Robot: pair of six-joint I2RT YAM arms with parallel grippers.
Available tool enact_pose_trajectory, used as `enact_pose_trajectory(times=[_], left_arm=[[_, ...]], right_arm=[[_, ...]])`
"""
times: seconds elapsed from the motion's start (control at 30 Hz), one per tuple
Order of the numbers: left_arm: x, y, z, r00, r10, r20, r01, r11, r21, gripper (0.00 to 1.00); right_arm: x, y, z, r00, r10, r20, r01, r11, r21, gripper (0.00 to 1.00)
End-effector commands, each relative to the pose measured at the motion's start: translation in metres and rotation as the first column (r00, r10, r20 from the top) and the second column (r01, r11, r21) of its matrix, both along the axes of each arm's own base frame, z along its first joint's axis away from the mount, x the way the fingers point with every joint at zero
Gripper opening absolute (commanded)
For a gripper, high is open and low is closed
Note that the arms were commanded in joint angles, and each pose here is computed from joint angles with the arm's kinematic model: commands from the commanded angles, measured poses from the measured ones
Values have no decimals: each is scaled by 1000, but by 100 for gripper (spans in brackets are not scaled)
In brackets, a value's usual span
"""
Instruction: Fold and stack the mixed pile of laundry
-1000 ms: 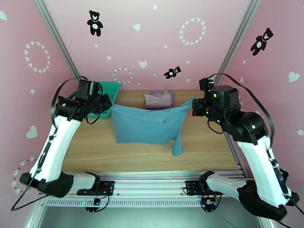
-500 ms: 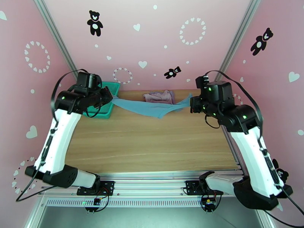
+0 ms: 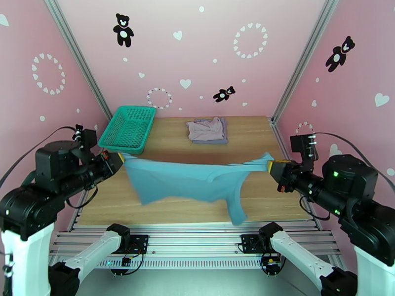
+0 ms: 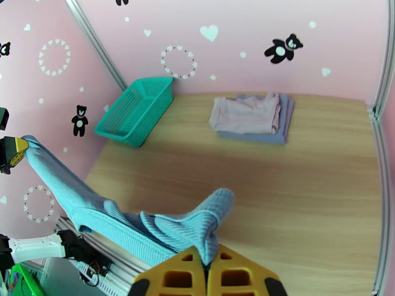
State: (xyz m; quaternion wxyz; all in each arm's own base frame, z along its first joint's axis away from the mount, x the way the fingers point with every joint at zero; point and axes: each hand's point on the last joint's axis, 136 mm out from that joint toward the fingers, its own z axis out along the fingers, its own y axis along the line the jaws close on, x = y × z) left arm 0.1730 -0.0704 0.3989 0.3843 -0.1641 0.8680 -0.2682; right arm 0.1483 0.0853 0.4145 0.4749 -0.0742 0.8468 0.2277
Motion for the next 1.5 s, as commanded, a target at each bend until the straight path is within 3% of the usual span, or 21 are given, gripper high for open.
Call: enact_pose_trajectory(times=[0.0, 0.17, 0.4, 0.57, 0.8, 1.17, 1.2, 1.3, 1.4, 1.47], left_arm=[[8, -4, -51, 988, 7, -153, -4, 1000, 19, 0], [56, -24, -147, 943, -4, -332, 14, 1000, 26, 0], [146, -29, -257, 860, 84, -503, 17, 981, 193, 0], [202, -25, -302, 813, 160, -560, 29, 949, 313, 0], [253, -34, -361, 756, 178, -630, 58, 940, 335, 0], [295, -36, -387, 730, 171, -662, 62, 948, 313, 0], [297, -37, -386, 731, 167, -661, 61, 950, 308, 3], [304, -41, -379, 743, 148, -652, 57, 958, 282, 29], [309, -45, -364, 764, 132, -632, 52, 963, 263, 50], [312, -47, -349, 783, 120, -611, 46, 967, 249, 58]], right_arm=[[18, 7, -50, 988, -27, -151, 22, 999, -33, 0], [59, 10, -130, 951, -117, -285, 78, 986, -146, 0], [141, -4, -209, 891, -313, -330, 157, 893, -422, 0], [200, -12, -244, 856, -384, -347, 181, 850, -495, 0], [262, -20, -298, 806, -431, -405, 165, 821, -546, 0], [315, -18, -345, 760, -441, -477, 123, 819, -561, 1], [317, -18, -347, 758, -442, -480, 123, 819, -560, 13], [323, -13, -346, 763, -424, -487, 118, 833, -541, 51], [325, -7, -333, 788, -392, -474, 116, 851, -512, 65], [323, -5, -319, 807, -373, -458, 114, 859, -499, 71]])
